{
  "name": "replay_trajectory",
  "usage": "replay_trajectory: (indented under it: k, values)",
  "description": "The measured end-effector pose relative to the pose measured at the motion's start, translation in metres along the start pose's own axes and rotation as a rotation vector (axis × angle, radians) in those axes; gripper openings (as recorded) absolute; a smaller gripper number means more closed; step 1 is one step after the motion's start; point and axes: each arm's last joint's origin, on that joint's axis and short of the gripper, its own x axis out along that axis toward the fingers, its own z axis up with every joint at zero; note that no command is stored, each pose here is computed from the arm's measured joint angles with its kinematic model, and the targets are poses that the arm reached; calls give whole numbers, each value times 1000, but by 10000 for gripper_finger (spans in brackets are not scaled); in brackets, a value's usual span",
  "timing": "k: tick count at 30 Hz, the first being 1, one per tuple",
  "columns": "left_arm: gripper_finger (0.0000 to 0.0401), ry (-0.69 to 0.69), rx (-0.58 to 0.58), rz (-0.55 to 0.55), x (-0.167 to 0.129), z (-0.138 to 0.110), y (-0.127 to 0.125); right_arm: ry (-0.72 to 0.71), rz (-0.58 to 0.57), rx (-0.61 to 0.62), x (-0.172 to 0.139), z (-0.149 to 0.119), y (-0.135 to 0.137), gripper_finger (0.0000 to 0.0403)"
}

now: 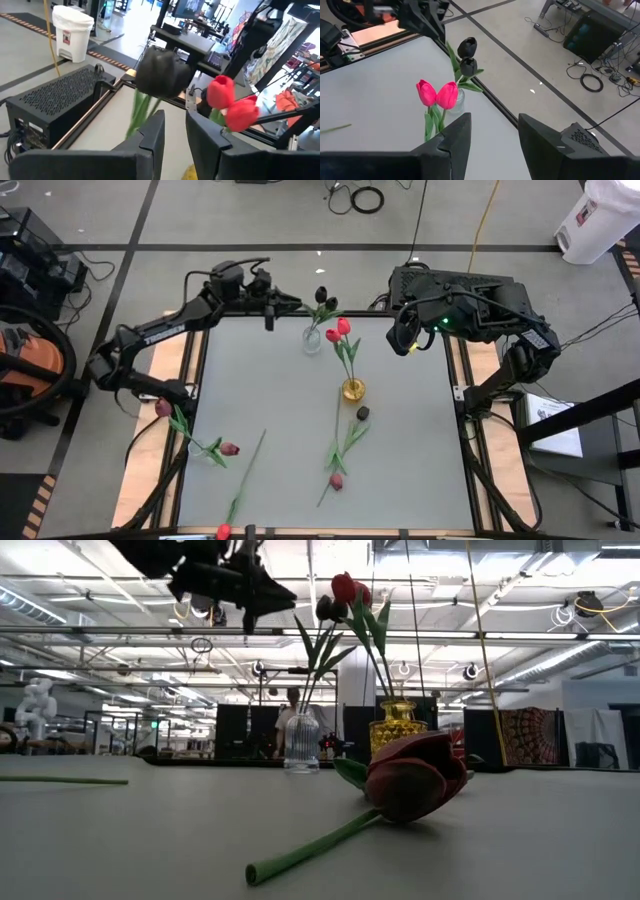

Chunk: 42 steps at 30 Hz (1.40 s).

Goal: Sort flowers into vase by color
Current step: Put the black tulip into the top transparent vase

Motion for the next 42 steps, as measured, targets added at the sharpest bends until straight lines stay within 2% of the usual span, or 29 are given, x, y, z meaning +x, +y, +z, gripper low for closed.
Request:
replay_trajectory:
  k: [7,17,23,33,42]
  values:
    - [84,7,-2,-2,-28,10,-24,16,8,-18,-1,-2,0,155]
    - [84,94,16,10,-78,8,-62,15,117,-94,-17,-6,-3,155]
    - [84,139,26,27,-109,1,-84,-50,139,-34,-45,-11,-29,155]
    - [84,170,31,174,-156,-14,-112,-166,182,161,-95,-32,-84,155]
    - [84,96,1,194,-185,-20,-133,-119,121,171,-94,-73,-105,155]
